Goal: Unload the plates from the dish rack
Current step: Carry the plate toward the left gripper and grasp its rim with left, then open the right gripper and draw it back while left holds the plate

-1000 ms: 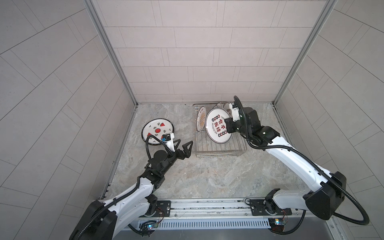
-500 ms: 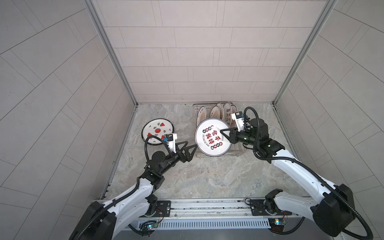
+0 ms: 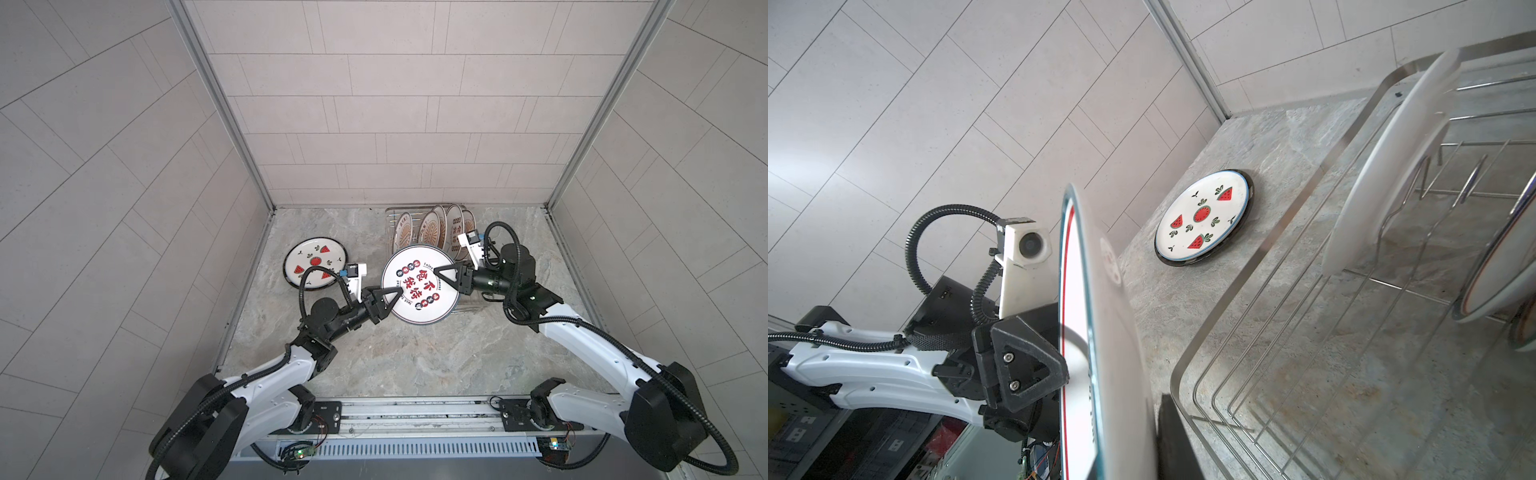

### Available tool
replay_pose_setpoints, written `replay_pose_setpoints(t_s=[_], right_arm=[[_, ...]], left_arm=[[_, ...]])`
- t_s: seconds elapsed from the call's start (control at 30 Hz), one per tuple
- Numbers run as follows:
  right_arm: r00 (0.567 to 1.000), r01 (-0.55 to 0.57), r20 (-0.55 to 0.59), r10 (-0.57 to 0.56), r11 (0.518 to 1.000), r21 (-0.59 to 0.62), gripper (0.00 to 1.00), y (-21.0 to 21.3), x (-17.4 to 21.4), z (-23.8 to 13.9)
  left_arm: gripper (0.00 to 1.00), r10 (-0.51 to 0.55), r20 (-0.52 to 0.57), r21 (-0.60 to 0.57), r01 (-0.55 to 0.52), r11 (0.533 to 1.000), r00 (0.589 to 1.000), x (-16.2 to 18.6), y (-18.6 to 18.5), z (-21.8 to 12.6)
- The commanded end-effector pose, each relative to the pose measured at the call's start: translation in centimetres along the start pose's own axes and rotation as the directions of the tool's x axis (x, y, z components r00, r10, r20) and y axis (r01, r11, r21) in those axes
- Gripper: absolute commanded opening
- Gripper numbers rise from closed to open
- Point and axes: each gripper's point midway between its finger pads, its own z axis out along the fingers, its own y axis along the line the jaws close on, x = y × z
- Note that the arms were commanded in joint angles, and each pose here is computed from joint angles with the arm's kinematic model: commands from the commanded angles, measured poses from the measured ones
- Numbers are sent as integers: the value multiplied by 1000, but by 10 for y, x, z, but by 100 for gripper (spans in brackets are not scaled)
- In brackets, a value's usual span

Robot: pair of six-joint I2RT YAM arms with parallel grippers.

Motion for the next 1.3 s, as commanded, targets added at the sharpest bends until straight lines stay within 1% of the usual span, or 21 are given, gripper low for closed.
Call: replay_pose_setpoints(t_s=[0.0,0.23,0.37,0.47,0.57,0.67,0.7,0.83,1.0,1.07,1.13,1.17,1.27], right_arm=[[997,61,49,-58,997,-50,11,17,-17,-3],[997,77,29,-76,996,-37,12,18,-14,1],[994,112,2,-112,993,26,12,13,-6,5],[991,137,-13,-137,990,36,14,15,-2,5],[990,141,-17,-140,989,41,20,15,-1,6],[990,138,-24,-137,989,57,33,12,0,7],[990,137,-27,-136,989,60,36,12,1,8],[991,128,-35,-126,990,61,37,10,2,11],[991,130,-43,-127,990,62,40,9,3,13],[991,126,-43,-123,989,73,48,8,3,13],[991,128,-43,-125,989,75,64,8,3,12],[991,127,-44,-124,989,76,71,8,3,12],[991,128,-39,-125,988,87,83,7,2,11]], left_arm=[[32,15,25,40,-16,999,1000,-12,-16,1],[11,-1,13,-2,1,1000,1000,-9,-12,-3],[6,-15,12,-31,15,999,1000,-7,-6,-4],[0,-25,18,-51,26,998,1000,-8,-1,-3],[0,-31,40,-83,34,996,999,-10,6,-3],[0,-39,63,-94,45,995,997,-14,8,-3],[0,-40,65,-90,46,995,997,-15,7,-3],[0,-47,83,-87,54,995,995,-18,6,-3],[0,-55,120,-122,70,990,991,-21,14,-8],[0,-56,131,-136,74,988,990,-20,18,-10],[0,-56,137,-142,75,987,989,-21,20,-11],[0,-57,138,-140,77,987,989,-21,19,-11],[0,-57,141,-134,76,988,988,-23,17,-10]])
